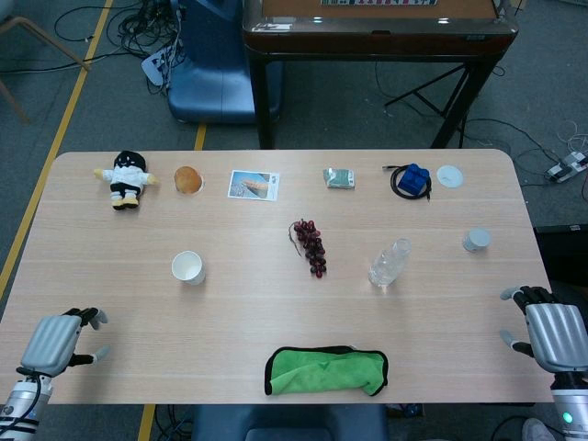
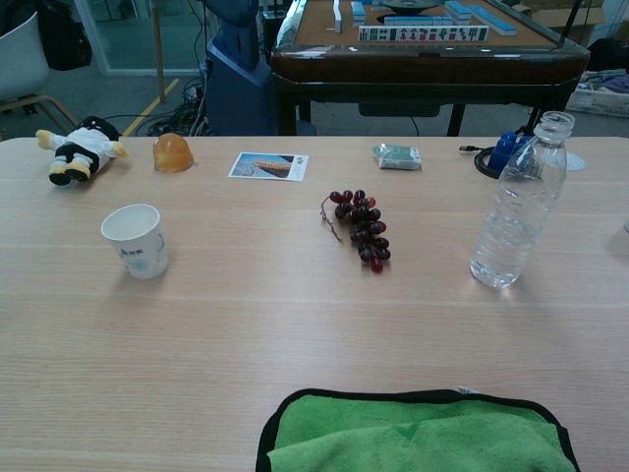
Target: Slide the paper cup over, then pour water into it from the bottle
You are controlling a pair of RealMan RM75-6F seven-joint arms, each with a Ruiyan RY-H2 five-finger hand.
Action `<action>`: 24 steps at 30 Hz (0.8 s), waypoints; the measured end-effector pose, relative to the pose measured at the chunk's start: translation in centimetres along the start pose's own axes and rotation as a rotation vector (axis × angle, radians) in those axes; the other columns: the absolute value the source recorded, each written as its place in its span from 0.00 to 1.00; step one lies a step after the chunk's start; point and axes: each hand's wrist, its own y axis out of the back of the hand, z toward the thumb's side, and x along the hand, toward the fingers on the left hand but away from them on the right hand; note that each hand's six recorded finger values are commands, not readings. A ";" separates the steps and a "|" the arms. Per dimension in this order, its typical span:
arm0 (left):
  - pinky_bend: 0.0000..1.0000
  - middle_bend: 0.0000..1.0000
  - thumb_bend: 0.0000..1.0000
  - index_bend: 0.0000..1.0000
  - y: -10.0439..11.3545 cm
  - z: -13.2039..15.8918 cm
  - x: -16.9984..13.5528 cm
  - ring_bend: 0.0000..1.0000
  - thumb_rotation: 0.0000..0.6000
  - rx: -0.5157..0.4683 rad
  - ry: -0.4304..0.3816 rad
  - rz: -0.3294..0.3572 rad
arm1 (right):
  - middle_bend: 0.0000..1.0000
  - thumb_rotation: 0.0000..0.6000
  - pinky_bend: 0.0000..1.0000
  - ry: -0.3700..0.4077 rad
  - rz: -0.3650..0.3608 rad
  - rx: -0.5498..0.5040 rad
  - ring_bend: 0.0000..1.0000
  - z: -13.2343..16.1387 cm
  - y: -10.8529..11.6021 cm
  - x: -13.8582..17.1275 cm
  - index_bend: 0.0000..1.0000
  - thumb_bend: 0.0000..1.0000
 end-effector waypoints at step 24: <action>0.16 0.00 0.52 0.02 -4.3 2.5 8.5 0.00 1.00 0.191 0.046 -0.252 | 0.38 1.00 0.46 -0.002 -0.029 -0.019 0.33 -0.2 1.2 0.3 0.41 0.11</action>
